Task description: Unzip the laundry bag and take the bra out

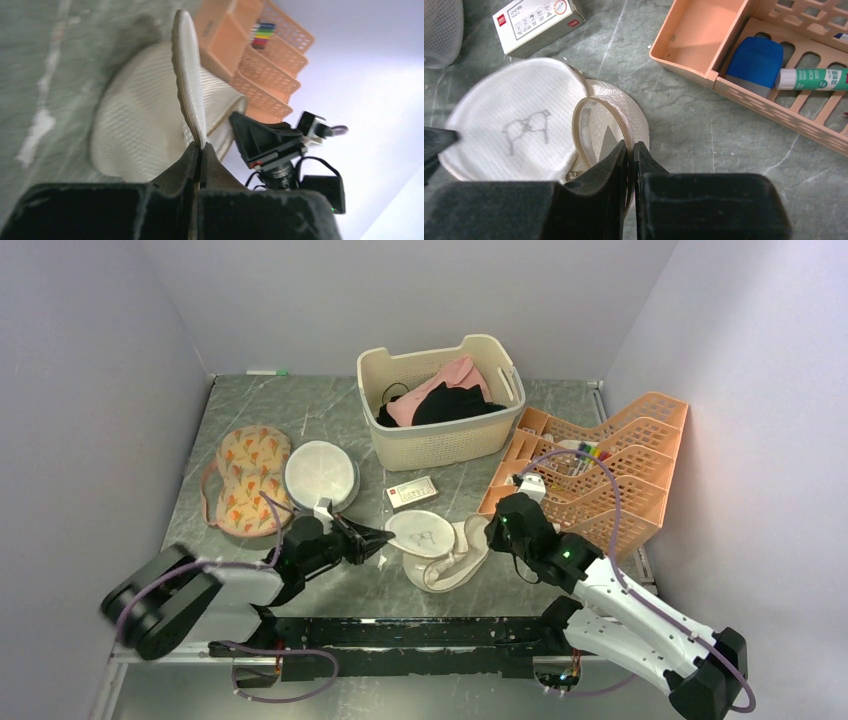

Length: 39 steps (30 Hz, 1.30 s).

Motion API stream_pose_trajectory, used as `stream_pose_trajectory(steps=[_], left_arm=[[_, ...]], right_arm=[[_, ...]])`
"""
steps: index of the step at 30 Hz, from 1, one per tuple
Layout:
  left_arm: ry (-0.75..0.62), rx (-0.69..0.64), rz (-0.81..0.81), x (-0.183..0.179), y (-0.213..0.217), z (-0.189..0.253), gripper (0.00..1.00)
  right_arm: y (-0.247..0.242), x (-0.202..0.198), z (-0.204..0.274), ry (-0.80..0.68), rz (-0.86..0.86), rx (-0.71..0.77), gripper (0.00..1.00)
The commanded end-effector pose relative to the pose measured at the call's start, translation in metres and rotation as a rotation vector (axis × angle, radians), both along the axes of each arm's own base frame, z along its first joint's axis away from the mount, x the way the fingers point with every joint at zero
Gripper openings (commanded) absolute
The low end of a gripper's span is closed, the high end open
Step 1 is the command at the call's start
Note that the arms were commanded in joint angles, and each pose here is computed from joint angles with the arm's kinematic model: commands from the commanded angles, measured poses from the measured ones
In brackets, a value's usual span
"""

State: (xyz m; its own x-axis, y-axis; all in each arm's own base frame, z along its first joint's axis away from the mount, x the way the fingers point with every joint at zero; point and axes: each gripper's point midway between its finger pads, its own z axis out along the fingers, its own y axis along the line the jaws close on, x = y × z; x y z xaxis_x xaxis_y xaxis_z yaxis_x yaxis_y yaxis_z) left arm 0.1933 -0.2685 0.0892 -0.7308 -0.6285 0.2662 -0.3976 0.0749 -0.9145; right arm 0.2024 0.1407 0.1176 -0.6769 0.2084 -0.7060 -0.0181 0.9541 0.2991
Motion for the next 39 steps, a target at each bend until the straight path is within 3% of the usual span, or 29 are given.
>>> stream_pose_trajectory(steps=[1, 4, 8, 14, 17, 22, 27, 30, 32, 34, 36, 39], left_arm=[[-0.245, 0.167, 0.055, 0.025, 0.014, 0.04, 0.07], [-0.399, 0.391, 0.103, 0.04, 0.036, 0.077, 0.07], [-0.558, 0.592, 0.161, 0.049, 0.065, 0.117, 0.07], [-0.802, 0.793, 0.138, 0.052, 0.084, 0.169, 0.07], [-1.003, 0.866, 0.095, 0.05, 0.085, 0.19, 0.07], [-1.224, 0.939, -0.077, 0.047, 0.066, 0.193, 0.07], [-1.385, 0.988, -0.113, 0.047, 0.058, 0.206, 0.07], [-1.482, 1.019, -0.083, 0.048, 0.058, 0.222, 0.07], [-1.523, 1.046, -0.091, 0.05, 0.056, 0.226, 0.07], [-1.553, 1.058, -0.118, 0.051, 0.052, 0.226, 0.07], [-1.564, 1.068, -0.163, 0.052, 0.046, 0.219, 0.07], [-1.563, 1.077, -0.194, 0.053, 0.043, 0.211, 0.07]], right_arm=[[-0.001, 0.001, 0.017, -0.041, 0.017, 0.0, 0.08], [0.003, 0.0, 0.018, -0.049, 0.033, 0.021, 0.08], [0.019, -0.001, 0.018, -0.054, 0.113, 0.06, 0.08], [0.056, -0.006, 0.02, -0.023, 0.276, 0.138, 0.08], [0.067, -0.006, 0.022, -0.022, 0.328, 0.157, 0.08], [0.083, -0.002, 0.031, -0.019, 0.403, 0.16, 0.09], [0.077, 0.009, 0.048, -0.076, 0.378, 0.119, 0.19], [0.067, 0.018, 0.063, -0.124, 0.332, 0.082, 0.37], [0.068, 0.022, 0.081, -0.151, 0.331, 0.081, 0.64], [0.07, 0.027, 0.101, -0.172, 0.317, 0.09, 0.83], [0.075, 0.032, 0.123, -0.183, 0.299, 0.124, 0.93], [0.096, 0.04, 0.162, -0.189, 0.245, 0.293, 0.95]])
